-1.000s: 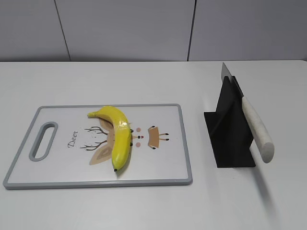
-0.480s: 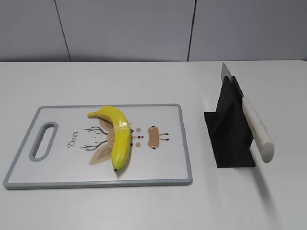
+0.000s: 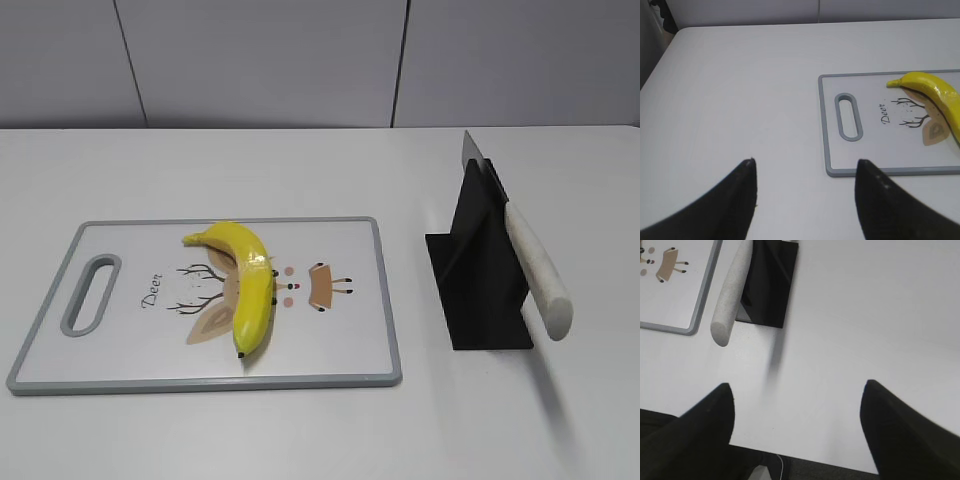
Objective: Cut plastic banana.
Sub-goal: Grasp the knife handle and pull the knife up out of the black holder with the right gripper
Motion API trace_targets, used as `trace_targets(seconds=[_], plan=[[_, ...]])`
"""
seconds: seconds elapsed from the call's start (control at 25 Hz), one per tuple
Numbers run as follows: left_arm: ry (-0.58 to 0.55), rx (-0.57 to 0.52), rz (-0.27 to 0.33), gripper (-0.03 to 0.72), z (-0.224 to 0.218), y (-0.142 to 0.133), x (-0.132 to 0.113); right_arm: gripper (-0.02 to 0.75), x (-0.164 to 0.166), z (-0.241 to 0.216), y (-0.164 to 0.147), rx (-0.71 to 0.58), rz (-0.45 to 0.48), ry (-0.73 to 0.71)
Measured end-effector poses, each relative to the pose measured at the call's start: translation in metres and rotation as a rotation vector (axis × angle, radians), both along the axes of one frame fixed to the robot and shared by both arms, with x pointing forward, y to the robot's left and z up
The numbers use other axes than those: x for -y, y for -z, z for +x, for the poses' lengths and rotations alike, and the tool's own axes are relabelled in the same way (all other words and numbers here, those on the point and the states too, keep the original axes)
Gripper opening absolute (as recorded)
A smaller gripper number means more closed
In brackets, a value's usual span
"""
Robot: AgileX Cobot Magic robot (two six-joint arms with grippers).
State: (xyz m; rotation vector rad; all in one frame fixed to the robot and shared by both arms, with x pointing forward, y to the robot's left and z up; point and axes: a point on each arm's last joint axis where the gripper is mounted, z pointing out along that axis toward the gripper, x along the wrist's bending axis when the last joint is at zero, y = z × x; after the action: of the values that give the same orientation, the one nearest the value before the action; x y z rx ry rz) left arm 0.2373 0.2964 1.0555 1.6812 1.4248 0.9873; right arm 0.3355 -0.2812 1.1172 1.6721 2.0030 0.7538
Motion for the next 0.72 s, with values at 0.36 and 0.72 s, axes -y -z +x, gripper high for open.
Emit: trace_targets(seconds=[0.36, 0.72], plan=[[0.001, 0.000, -0.001, 0.591, 0.000, 0.000, 0.000, 0.589, -0.037, 0.034, 0.015, -0.186, 0.075, -0.126], [0.001, 0.000, -0.001, 0.585, 0.000, 0.000, 0.000, 0.589, -0.072, 0.088, 0.024, -0.354, 0.097, -0.077]])
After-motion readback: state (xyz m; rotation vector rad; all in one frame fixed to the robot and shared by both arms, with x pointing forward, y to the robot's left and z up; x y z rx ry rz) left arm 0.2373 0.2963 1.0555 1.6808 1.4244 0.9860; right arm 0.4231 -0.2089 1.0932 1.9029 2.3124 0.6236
